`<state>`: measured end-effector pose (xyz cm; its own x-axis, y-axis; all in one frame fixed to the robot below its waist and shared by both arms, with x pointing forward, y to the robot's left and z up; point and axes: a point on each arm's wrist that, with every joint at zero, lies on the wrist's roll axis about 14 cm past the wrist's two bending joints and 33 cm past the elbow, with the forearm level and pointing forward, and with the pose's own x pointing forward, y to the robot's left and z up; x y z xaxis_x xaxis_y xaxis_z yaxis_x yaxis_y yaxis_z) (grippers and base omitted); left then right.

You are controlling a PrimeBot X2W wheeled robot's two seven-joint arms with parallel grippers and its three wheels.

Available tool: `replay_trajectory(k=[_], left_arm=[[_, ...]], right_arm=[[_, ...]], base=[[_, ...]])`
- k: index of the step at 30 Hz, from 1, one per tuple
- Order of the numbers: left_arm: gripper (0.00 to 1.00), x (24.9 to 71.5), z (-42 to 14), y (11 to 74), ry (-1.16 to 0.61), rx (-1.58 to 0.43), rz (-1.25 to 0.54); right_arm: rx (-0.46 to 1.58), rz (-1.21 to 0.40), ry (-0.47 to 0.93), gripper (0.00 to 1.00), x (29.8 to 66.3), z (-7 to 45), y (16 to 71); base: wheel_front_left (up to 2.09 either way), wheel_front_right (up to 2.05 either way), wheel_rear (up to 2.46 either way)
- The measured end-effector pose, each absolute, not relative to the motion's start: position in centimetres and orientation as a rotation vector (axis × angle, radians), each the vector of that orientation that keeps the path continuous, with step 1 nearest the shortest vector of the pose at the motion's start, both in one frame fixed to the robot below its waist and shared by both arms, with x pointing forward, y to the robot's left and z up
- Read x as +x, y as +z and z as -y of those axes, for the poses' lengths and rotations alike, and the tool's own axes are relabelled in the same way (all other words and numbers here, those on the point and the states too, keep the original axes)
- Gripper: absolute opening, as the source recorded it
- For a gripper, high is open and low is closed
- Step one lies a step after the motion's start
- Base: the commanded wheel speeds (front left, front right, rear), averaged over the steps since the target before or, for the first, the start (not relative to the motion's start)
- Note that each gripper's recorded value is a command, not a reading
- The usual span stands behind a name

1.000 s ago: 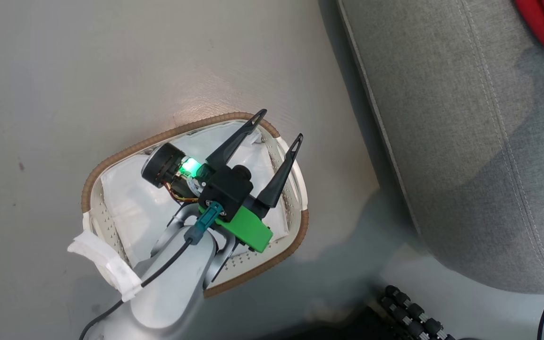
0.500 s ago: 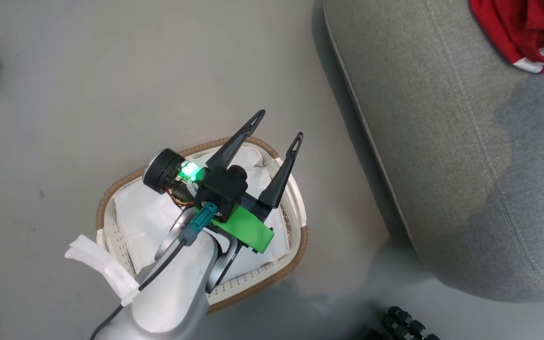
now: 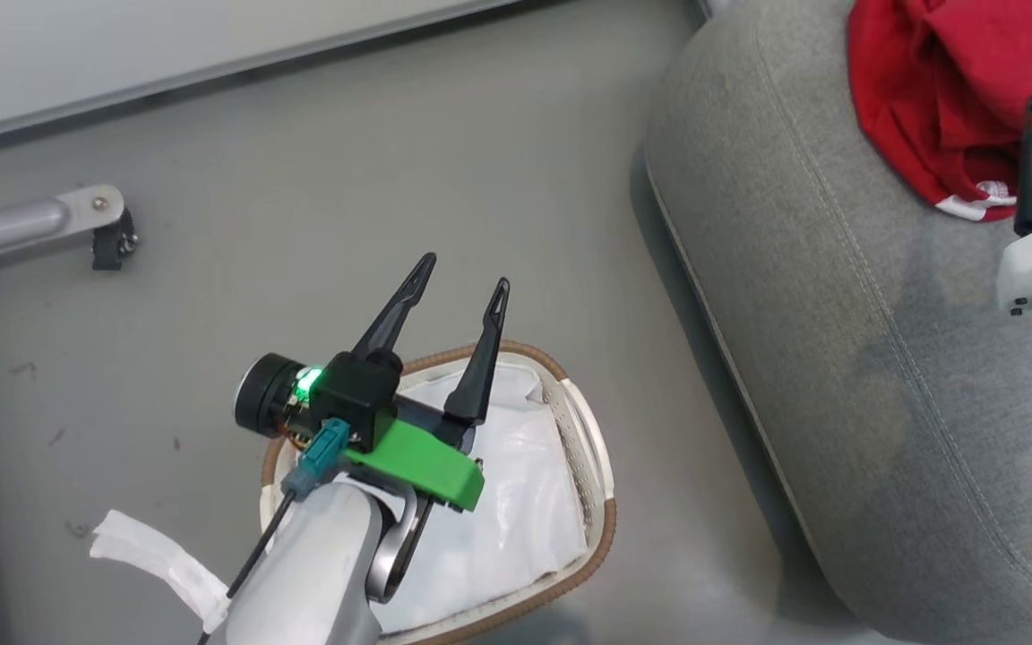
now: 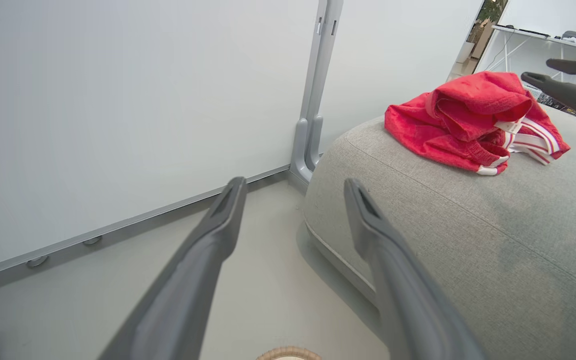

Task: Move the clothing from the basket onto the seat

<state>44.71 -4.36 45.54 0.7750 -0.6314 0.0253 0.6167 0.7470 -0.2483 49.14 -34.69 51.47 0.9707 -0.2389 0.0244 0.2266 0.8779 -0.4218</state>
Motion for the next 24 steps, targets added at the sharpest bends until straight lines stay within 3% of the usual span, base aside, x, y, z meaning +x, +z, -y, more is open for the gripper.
replay_trajectory(k=[13, 24], left_arm=[[1.0, 42.2, -4.4, 48.9, -0.387, -0.235, -0.003], [1.0, 38.2, -13.2, 48.5, -0.101, -0.243, -0.002]], right_arm=[[-0.275, 0.13, -0.06, 1.0, 48.7, 24.8, 55.6], [-0.098, 0.141, 0.119, 1.0, 44.4, 16.6, 54.3]], base=[[0.0, 0.0, 0.0], [0.0, 0.0, 0.0]])
